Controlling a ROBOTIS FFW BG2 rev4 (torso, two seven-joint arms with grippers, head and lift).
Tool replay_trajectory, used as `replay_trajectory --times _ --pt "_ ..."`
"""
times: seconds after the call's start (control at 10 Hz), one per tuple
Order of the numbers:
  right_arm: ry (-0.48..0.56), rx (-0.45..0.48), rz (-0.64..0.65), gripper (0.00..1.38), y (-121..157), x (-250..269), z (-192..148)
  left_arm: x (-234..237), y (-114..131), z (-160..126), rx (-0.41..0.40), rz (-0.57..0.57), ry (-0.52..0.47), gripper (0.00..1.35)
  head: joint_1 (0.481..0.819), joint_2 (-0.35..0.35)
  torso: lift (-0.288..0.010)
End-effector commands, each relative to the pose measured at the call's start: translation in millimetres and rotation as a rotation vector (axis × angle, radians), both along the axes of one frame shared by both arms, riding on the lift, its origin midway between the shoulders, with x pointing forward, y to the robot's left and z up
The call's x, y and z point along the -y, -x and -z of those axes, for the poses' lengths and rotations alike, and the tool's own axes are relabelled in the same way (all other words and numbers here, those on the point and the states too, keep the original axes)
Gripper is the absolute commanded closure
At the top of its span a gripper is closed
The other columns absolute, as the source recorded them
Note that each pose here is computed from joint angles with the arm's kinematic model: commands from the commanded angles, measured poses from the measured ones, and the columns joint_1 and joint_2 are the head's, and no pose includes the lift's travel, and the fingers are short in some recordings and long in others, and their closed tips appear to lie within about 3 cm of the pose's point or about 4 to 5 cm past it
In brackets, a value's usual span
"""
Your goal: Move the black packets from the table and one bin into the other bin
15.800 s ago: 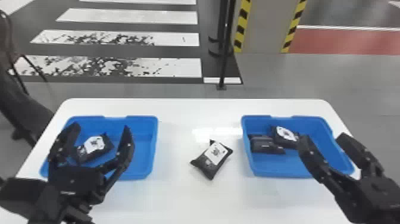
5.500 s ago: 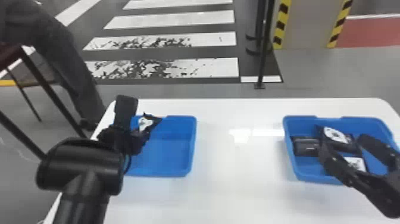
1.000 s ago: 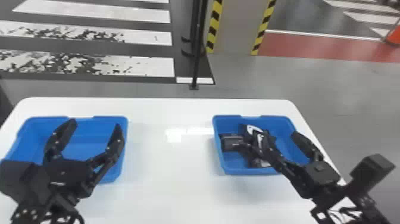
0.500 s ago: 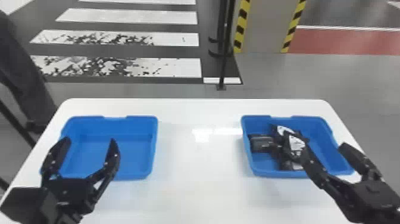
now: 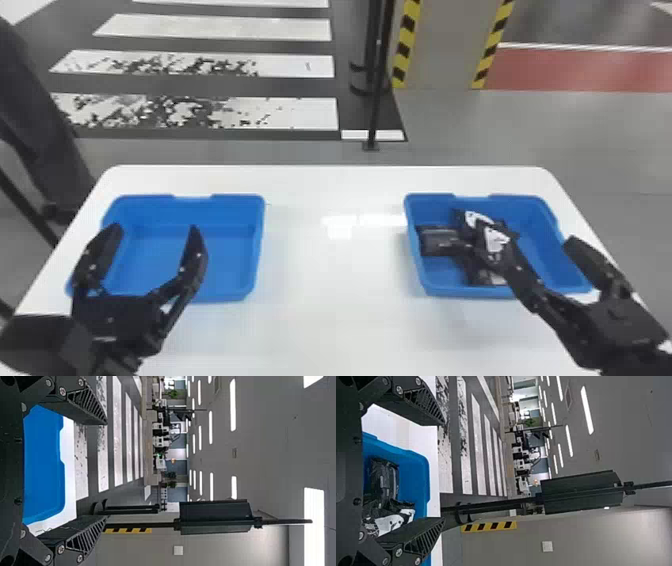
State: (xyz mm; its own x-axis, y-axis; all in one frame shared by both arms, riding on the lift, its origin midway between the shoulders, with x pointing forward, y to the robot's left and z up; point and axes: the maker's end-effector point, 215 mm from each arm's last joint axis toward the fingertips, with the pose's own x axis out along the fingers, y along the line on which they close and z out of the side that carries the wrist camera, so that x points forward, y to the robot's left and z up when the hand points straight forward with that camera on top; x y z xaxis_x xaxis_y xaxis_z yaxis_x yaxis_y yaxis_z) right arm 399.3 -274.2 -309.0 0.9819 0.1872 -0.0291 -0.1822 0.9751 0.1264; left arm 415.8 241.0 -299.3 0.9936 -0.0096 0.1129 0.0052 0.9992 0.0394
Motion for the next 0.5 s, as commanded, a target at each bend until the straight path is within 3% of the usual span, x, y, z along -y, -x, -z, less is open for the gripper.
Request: replay_trajectory --times 0.0,0.4 --pt "-0.005 0.007 -0.004 0.18 -0.9 -1.9 -1.6 3.3 -0.1 -6.9 0.013 0.007 0.001 0.20 0.695 -0.046 -0.110" --pt "-0.016 0.036 -0.001 0.18 -2.0 -2.5 -7.0 3.2 0.0 -11.1 0.023 0.008 0.004 0.20 0.695 -0.049 -0.110"
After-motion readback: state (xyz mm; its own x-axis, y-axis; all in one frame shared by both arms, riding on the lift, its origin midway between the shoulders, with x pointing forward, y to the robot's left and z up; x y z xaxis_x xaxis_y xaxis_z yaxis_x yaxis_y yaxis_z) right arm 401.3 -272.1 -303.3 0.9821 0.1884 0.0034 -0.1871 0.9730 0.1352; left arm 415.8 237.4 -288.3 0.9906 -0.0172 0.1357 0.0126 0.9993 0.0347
